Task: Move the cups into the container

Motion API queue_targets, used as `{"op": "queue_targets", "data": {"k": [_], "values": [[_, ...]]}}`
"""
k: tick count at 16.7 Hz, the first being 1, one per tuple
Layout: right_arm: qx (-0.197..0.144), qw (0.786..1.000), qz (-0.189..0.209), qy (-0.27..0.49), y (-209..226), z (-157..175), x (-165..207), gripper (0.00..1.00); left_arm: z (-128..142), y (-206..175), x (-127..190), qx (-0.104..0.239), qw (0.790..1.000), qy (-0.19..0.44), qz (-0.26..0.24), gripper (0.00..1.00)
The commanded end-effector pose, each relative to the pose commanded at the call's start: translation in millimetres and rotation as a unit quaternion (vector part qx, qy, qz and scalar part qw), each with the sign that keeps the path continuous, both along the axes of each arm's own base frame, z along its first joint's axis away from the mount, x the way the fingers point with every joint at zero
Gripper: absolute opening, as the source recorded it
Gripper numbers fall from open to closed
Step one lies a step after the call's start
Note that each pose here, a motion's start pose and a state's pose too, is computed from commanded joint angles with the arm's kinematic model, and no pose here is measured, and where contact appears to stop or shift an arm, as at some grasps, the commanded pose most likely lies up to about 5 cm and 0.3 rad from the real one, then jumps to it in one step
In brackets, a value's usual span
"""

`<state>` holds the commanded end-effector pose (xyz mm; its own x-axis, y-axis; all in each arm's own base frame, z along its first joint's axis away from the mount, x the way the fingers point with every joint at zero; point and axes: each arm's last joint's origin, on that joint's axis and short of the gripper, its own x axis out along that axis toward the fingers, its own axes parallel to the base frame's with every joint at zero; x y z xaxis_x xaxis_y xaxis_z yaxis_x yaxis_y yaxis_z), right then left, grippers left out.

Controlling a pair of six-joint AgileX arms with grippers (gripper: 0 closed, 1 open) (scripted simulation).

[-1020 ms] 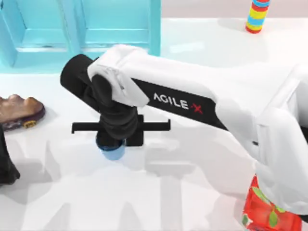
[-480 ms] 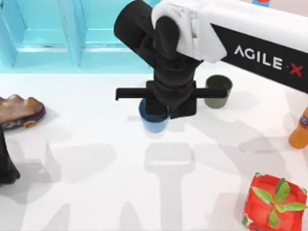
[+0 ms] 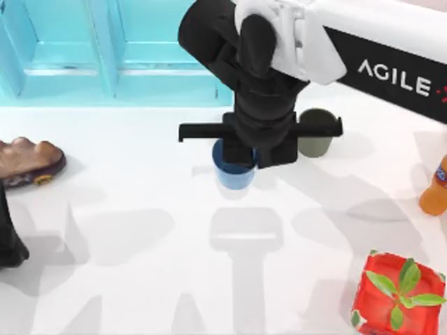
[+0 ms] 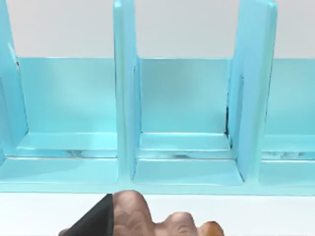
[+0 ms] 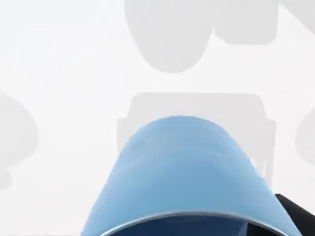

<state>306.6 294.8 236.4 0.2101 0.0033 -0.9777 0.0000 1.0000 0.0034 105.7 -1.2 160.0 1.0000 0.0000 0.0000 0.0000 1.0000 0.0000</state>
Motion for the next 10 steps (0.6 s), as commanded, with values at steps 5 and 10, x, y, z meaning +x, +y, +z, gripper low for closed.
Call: {"op": "queue_targets", "data": {"k": [5,10], "values": [[-0.022,1.000,0.015,-0.014,-58.6,15.3,35.9,0.00,0.0,0.0,0.0,0.000,1.000,0.000,0.000,1.00],[-0.026,0.997,-0.069,0.012,-207.0,25.5,77.4,0.00,0.0,0.0,0.0,0.000,1.000,0.000,0.000,1.00]]}}
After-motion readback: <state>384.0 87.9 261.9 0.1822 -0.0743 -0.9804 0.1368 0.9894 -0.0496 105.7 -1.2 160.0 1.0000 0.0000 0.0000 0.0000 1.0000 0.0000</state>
